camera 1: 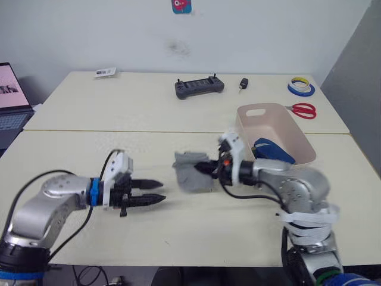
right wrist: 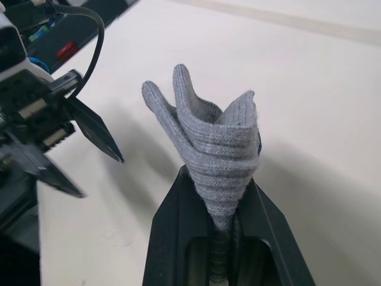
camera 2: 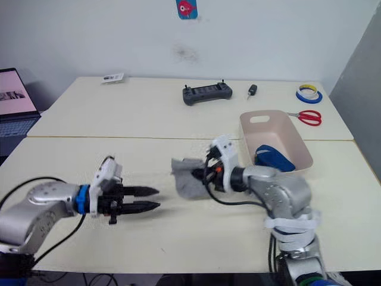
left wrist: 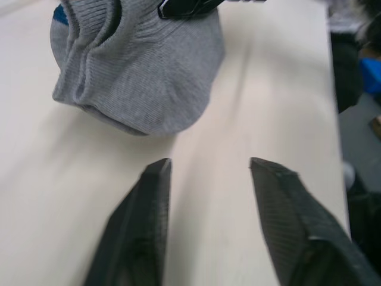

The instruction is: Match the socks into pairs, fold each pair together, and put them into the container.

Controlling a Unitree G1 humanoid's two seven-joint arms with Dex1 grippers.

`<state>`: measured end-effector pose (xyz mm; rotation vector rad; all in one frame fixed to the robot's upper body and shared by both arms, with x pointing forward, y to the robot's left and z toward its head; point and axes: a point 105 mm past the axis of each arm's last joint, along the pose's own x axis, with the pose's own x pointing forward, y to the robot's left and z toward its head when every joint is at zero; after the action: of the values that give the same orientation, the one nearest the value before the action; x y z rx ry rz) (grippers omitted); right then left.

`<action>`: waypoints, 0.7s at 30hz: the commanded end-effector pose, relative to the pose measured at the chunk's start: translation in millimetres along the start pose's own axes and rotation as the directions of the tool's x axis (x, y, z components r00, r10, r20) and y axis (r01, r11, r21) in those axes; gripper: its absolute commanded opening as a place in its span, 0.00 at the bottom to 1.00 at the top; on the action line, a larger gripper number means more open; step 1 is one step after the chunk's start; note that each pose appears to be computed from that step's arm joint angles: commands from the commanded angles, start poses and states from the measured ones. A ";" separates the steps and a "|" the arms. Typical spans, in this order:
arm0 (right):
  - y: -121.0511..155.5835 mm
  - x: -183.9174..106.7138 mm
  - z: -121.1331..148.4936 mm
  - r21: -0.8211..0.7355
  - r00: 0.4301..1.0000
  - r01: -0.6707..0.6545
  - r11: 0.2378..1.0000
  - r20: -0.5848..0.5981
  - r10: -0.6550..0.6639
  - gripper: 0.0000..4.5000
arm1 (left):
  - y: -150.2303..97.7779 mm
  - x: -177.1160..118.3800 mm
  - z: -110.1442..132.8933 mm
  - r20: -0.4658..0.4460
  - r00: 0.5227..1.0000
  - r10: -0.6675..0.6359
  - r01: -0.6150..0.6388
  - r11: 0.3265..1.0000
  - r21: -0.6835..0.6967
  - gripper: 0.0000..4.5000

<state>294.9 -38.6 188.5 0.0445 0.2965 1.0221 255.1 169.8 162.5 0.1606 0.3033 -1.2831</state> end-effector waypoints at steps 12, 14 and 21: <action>-70.1 -115.0 85.4 -0.663 0.913 0.380 0.645 0.157 -0.377 0.00 | -3.4 33.1 92.6 0.167 0.981 -0.095 0.060 0.977 0.205 0.99; -84.7 -112.1 75.8 -0.798 0.909 0.323 0.508 0.114 -0.400 0.00 | -5.9 36.9 96.5 0.167 0.979 -0.115 0.076 0.972 0.223 0.99; -114.5 -95.4 37.2 -0.956 0.930 0.062 0.286 -0.048 -0.364 0.00 | -10.5 43.8 96.1 0.158 0.977 -0.143 0.103 0.967 0.235 0.99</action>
<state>355.0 -180.4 215.4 -1.1572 -0.0563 0.7560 274.5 104.1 232.4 0.1826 0.0577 -1.4228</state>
